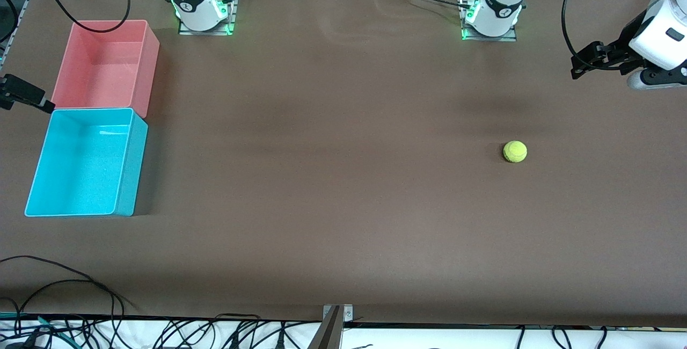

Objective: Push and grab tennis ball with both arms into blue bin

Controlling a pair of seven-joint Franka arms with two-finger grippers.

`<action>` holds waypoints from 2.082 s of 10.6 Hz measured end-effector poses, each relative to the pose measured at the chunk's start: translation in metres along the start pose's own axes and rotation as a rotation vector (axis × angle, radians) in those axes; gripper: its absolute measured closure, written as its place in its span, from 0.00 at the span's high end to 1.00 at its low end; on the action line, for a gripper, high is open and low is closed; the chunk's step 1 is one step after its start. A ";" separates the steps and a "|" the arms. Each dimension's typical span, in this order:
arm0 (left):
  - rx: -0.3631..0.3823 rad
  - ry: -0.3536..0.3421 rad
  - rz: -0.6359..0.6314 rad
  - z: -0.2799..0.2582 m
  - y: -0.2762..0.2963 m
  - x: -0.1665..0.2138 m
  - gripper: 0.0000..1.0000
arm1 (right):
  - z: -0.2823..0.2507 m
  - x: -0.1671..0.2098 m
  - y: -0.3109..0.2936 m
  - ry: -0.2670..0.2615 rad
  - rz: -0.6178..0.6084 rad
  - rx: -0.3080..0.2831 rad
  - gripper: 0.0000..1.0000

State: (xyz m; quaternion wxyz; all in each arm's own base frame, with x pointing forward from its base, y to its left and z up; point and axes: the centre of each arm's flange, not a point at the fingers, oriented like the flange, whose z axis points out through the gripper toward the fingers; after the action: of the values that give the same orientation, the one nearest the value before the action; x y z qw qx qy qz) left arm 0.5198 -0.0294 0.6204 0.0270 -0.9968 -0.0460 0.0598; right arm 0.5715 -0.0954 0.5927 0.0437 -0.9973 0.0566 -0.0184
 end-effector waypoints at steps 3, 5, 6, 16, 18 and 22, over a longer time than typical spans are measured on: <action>0.000 0.000 0.000 0.000 0.000 0.000 1.00 | 0.001 0.000 0.000 -0.004 -0.002 0.000 1.00; 0.000 -0.001 0.000 0.000 0.000 0.001 1.00 | 0.002 0.000 0.000 -0.006 -0.002 0.000 1.00; 0.000 -0.001 0.000 0.000 0.000 0.001 1.00 | 0.003 0.001 0.000 -0.008 -0.003 0.000 1.00; 0.000 -0.001 0.000 0.001 0.000 0.001 1.00 | 0.005 0.002 -0.002 -0.010 -0.021 -0.033 1.00; 0.000 -0.001 0.000 0.001 0.000 0.001 1.00 | 0.005 0.002 -0.007 -0.010 -0.031 -0.036 1.00; 0.000 -0.001 0.000 0.001 0.000 0.001 1.00 | 0.005 0.002 -0.007 -0.007 -0.031 -0.037 1.00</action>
State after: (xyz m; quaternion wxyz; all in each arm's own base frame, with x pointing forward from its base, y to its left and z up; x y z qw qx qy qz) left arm 0.5205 -0.0295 0.6198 0.0270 -0.9968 -0.0459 0.0603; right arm 0.5749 -0.0886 0.5886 0.0251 -0.9987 0.0412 -0.0144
